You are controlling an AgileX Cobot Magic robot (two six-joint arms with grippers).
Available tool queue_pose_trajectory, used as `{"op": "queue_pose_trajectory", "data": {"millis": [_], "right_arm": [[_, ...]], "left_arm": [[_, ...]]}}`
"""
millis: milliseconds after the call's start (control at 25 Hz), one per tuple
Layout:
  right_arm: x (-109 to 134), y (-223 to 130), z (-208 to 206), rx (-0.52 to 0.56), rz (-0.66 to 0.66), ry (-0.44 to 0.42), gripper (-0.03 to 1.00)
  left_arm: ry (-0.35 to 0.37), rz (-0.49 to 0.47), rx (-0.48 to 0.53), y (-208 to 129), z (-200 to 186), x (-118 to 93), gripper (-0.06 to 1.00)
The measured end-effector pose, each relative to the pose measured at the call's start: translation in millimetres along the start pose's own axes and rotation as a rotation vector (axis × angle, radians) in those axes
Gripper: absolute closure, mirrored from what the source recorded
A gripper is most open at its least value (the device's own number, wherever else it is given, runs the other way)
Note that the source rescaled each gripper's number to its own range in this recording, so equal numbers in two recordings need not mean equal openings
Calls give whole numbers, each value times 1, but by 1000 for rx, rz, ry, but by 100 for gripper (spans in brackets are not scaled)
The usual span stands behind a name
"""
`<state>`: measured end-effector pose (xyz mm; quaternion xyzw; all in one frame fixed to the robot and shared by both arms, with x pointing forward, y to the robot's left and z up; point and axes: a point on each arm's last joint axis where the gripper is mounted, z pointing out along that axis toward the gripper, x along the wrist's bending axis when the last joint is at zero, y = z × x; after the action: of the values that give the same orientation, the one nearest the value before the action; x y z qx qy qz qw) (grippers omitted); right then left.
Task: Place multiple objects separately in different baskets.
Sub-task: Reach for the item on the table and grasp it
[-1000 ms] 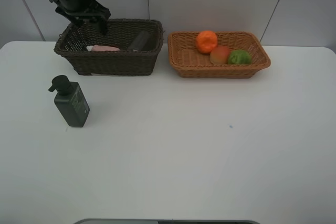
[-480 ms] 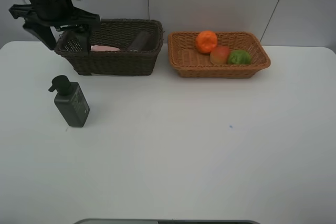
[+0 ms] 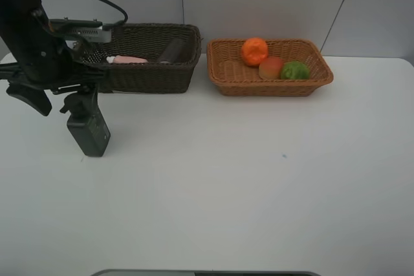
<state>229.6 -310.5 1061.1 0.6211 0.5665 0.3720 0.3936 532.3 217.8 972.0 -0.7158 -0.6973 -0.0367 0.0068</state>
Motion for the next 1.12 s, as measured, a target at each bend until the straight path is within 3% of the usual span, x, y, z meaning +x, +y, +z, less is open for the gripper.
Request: {"op": "queue_pose_trajectory", "data": {"millis": [600, 680, 720, 800, 880, 1120], "right_arm": [[0, 0, 0, 0, 0, 0, 9], [0, 0, 0, 0, 0, 0, 9], [0, 0, 0, 0, 0, 0, 9], [0, 0, 0, 0, 0, 0, 9], [0, 0, 0, 0, 0, 0, 9], [0, 0, 0, 0, 0, 0, 9]], "left_arm": [[-39, -46, -91, 1, 28, -3, 7], [-36, -45, -82, 2, 32, -4, 15], [-36, -45, -80, 2, 33, -4, 24], [-36, -45, -79, 2, 34, -4, 53], [-39, -44, -90, 3, 34, -5, 94], [-42, -44, -97, 4, 34, -5, 94]]}}
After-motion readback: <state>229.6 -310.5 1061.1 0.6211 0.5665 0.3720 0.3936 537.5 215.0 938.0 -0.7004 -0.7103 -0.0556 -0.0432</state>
